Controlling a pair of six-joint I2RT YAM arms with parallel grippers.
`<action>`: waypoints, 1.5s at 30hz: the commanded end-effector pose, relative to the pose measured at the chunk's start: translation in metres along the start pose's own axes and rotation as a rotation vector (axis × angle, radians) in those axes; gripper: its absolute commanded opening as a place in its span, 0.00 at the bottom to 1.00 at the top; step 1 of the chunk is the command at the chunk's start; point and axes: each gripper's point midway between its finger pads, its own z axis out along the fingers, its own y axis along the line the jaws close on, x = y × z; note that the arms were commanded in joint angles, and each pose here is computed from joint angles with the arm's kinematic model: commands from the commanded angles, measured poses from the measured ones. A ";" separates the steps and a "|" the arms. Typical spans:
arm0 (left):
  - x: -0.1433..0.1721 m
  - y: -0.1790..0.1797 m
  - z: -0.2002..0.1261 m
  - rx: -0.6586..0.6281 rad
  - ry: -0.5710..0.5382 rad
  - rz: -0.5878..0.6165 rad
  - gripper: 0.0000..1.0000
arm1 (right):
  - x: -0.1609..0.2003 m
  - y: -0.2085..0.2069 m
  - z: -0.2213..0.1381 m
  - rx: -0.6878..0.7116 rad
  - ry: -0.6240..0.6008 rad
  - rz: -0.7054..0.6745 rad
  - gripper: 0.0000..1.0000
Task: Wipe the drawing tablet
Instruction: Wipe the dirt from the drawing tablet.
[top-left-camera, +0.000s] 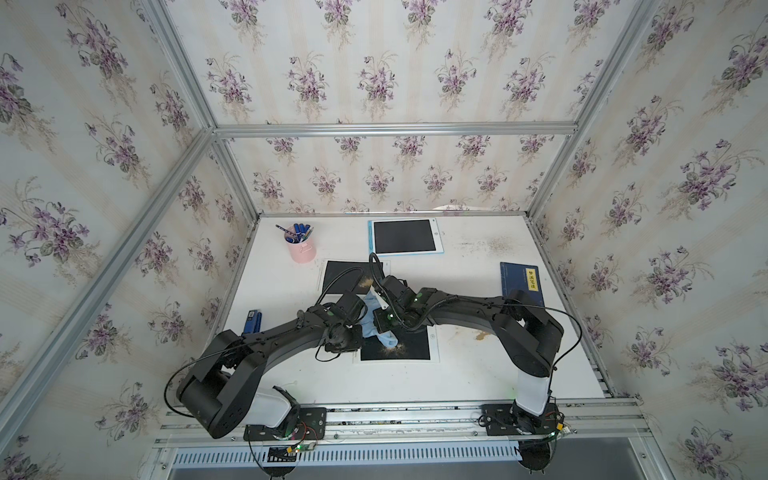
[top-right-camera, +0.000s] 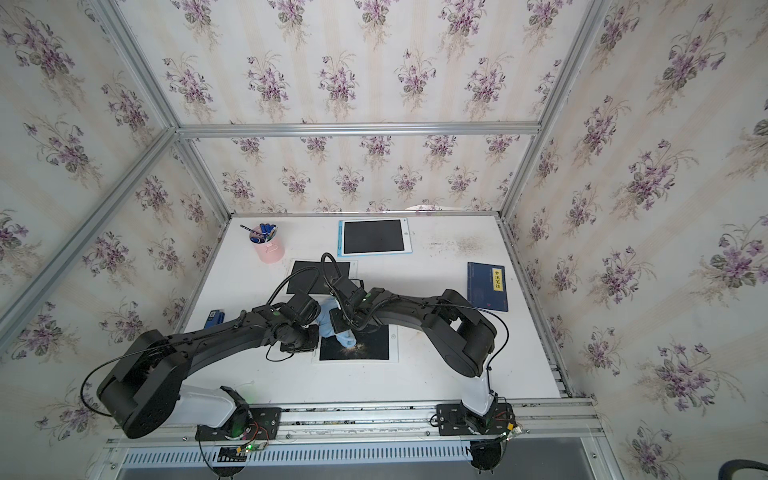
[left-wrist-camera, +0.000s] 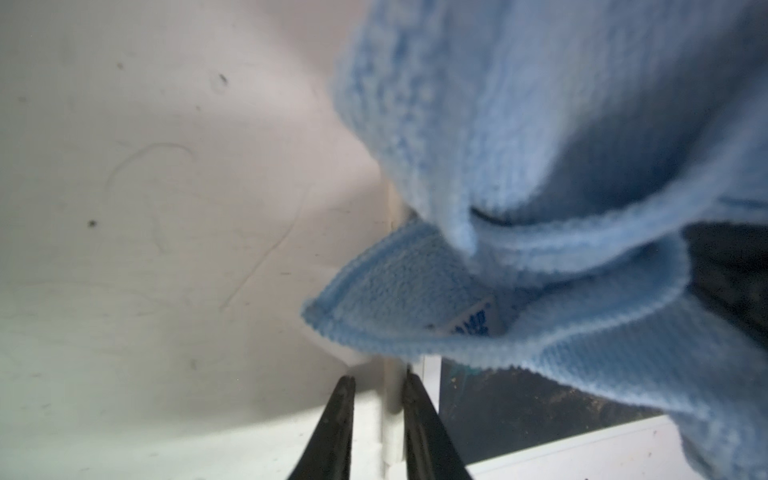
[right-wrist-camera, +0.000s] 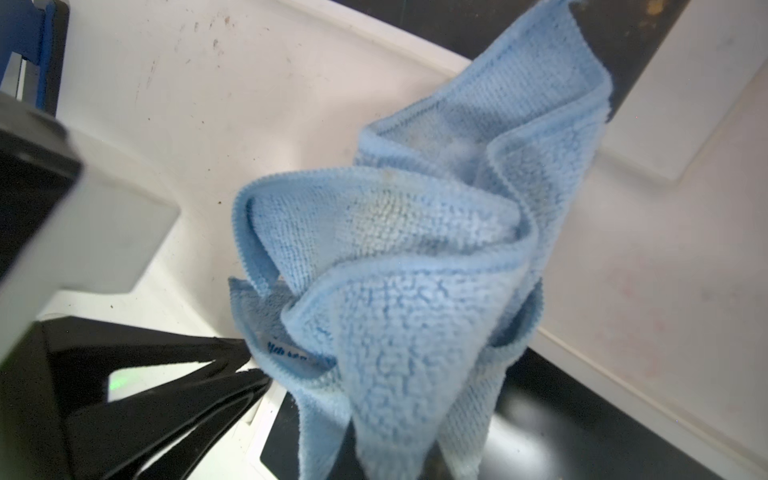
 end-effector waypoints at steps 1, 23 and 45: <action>-0.006 -0.004 -0.005 0.023 -0.031 -0.019 0.27 | -0.001 0.003 0.002 -0.013 -0.009 0.011 0.00; 0.005 0.009 0.021 -0.060 0.047 0.018 0.26 | 0.006 0.008 0.003 0.007 0.016 -0.014 0.00; 0.016 0.016 0.028 -0.065 0.067 0.019 0.22 | 0.064 -0.023 0.023 0.239 0.053 0.095 0.00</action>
